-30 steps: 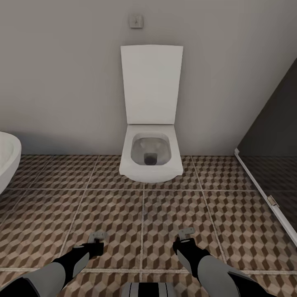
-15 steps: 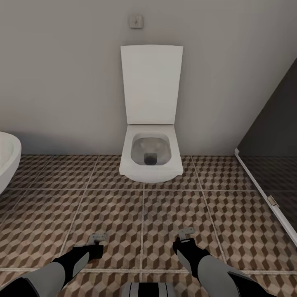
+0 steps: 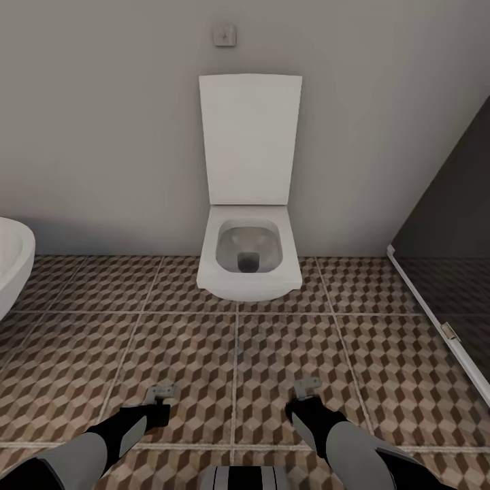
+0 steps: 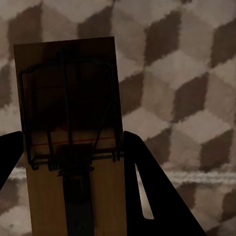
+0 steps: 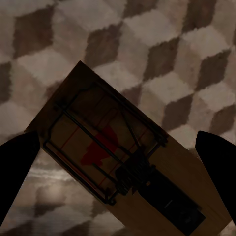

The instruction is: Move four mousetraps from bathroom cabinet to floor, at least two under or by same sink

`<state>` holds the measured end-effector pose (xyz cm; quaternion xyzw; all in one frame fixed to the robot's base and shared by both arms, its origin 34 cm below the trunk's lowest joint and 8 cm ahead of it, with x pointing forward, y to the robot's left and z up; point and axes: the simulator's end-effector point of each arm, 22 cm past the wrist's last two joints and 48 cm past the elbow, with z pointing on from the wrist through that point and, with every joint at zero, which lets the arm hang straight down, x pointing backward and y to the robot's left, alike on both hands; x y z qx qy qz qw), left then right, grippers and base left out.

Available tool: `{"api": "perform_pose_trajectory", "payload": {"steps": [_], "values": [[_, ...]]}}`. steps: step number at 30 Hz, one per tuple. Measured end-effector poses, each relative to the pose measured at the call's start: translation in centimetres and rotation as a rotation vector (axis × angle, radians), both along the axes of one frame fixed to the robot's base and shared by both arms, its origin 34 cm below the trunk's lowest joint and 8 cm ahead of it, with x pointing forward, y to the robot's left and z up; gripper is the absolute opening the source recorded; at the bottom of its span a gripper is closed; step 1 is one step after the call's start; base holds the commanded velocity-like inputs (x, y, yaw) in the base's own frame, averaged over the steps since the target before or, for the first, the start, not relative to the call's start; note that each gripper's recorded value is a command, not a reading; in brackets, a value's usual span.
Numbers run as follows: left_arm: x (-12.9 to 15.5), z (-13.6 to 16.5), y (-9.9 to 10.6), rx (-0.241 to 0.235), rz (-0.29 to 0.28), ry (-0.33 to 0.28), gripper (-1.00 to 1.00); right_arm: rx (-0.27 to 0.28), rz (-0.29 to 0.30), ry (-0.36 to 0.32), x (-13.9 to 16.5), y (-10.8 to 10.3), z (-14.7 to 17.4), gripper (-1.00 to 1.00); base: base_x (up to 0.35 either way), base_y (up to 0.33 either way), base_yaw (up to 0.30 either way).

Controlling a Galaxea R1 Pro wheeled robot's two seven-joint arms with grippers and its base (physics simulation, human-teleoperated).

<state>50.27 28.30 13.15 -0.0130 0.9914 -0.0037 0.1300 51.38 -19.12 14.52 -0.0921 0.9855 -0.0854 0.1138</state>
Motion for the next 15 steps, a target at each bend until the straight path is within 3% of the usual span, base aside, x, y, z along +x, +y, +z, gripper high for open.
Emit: {"api": "perform_pose_trajectory", "payload": {"steps": [5, 15], "values": [[0.0, 0.0, 0.0, 0.000, 0.000, 0.000, -1.00, -0.009, 0.006, 0.060, -1.2, -0.2, -0.2, -1.00, 0.000, 0.000, 0.000], [0.0, 0.0, 0.0, 0.000, 0.000, -0.001, -1.00, -0.011, 0.007, 0.071, -1.5, -0.2, -0.3, -1.00, 0.000, 0.000, 0.000]]}}
